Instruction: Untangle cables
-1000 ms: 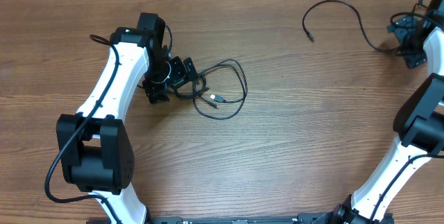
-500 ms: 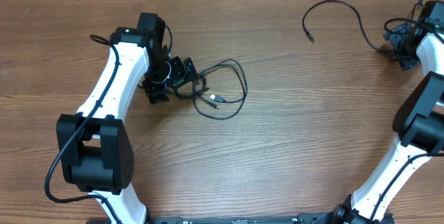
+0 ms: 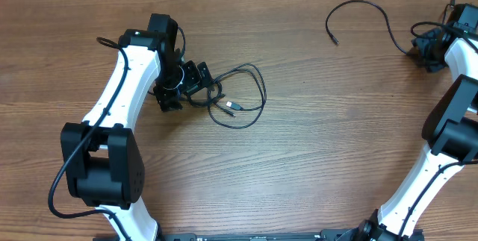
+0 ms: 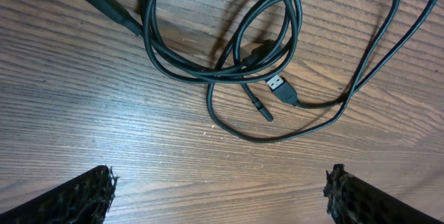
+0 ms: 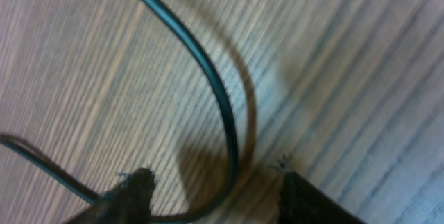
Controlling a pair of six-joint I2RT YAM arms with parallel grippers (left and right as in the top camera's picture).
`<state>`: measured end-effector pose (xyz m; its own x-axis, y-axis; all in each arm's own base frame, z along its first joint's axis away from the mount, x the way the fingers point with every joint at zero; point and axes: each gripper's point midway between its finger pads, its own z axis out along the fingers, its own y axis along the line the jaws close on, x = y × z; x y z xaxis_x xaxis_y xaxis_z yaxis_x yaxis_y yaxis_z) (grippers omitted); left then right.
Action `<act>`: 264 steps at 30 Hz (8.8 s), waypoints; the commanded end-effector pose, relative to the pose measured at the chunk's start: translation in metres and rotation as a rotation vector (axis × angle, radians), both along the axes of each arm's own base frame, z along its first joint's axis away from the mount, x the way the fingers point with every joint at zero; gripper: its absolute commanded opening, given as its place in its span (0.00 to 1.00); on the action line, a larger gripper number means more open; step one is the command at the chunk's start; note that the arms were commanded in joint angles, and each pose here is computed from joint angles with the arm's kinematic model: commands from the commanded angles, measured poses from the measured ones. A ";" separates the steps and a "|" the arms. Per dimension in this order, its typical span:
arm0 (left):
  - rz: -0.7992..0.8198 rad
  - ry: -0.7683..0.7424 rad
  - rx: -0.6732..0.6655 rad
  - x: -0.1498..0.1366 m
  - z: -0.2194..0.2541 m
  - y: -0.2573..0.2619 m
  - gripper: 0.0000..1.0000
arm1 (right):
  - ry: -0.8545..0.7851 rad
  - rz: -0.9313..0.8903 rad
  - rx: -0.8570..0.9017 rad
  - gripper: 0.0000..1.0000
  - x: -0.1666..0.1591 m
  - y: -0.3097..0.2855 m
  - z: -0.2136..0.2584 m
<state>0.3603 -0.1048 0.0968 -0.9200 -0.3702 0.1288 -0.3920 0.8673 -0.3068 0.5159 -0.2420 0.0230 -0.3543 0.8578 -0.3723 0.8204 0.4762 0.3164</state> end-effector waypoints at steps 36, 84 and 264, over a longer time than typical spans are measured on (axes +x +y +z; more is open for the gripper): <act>-0.026 -0.026 0.004 0.003 0.005 -0.002 1.00 | -0.078 0.037 0.082 0.04 0.021 0.017 -0.011; -0.026 -0.026 0.004 0.003 0.005 -0.003 1.00 | -0.331 0.214 0.315 1.00 -0.015 0.002 0.129; -0.070 -0.412 0.441 -0.099 0.097 0.037 1.00 | -0.083 1.294 0.333 1.00 -0.171 0.507 0.204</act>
